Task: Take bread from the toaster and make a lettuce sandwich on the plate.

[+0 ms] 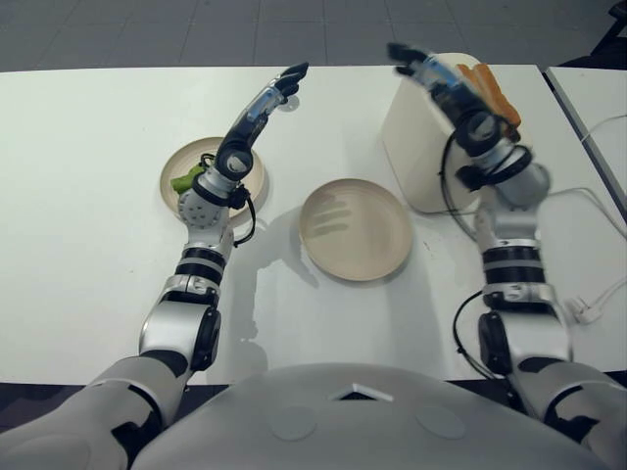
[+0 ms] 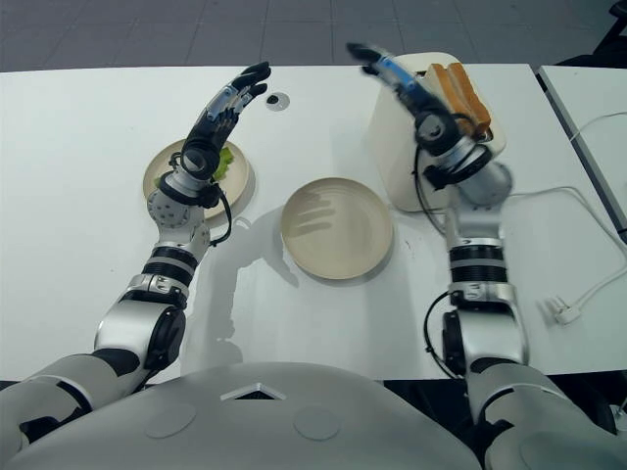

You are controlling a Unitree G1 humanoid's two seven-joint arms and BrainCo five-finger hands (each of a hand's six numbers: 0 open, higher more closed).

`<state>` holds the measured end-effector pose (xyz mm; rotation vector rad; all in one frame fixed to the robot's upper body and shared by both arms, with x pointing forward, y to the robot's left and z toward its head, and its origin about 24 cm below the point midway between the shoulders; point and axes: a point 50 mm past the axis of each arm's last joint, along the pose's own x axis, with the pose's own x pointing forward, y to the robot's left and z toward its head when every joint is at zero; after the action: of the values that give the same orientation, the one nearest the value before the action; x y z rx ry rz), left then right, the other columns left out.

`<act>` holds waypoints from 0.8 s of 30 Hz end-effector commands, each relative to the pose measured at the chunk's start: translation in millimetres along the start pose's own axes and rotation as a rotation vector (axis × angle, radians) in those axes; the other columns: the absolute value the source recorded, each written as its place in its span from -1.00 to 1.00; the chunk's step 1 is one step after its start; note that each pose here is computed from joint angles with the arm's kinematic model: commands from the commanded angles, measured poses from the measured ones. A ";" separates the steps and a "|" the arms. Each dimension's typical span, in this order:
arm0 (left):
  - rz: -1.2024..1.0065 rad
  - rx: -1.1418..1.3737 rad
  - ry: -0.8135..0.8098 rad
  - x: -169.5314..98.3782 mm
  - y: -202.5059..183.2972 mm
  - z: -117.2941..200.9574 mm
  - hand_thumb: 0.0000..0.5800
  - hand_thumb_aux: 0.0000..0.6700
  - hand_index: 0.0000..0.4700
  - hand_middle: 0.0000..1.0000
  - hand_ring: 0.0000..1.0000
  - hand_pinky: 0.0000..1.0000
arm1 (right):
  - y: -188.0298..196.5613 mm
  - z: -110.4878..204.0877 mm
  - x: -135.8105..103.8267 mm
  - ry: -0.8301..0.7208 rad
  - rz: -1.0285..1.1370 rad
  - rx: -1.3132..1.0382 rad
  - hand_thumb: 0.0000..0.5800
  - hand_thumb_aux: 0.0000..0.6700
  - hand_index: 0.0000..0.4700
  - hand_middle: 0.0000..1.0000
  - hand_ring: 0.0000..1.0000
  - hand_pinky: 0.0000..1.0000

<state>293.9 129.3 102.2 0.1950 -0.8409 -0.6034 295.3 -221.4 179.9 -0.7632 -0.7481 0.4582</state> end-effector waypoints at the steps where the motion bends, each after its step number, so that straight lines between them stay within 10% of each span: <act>1: -0.021 0.005 0.001 1.1 -0.1 0.2 -1.00 -1.00 -1.00 -1.00 -1.00 -1.00 | -46.6 5.0 -16.3 0.125 -0.012 -0.342 -1.00 -1.00 -1.00 -1.00 -1.00 -1.00; 8: -0.023 0.015 0.012 -2.3 2.9 0.1 -1.00 -1.00 -1.00 -1.00 -1.00 -1.00 | -71.9 -32.3 -62.9 0.571 0.201 -0.560 -1.00 -1.00 -1.00 -1.00 -1.00 -1.00; 24: -0.023 0.007 0.021 -3.1 3.0 -1.5 -1.00 -1.00 -1.00 -1.00 -1.00 -1.00 | -68.1 -59.2 -75.5 0.727 0.252 -0.554 -1.00 -1.00 -1.00 -1.00 -1.00 -1.00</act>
<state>293.6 134.1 102.2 0.2199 -0.8365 -0.6099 297.6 -330.9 162.3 -1.4278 -0.0872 0.1924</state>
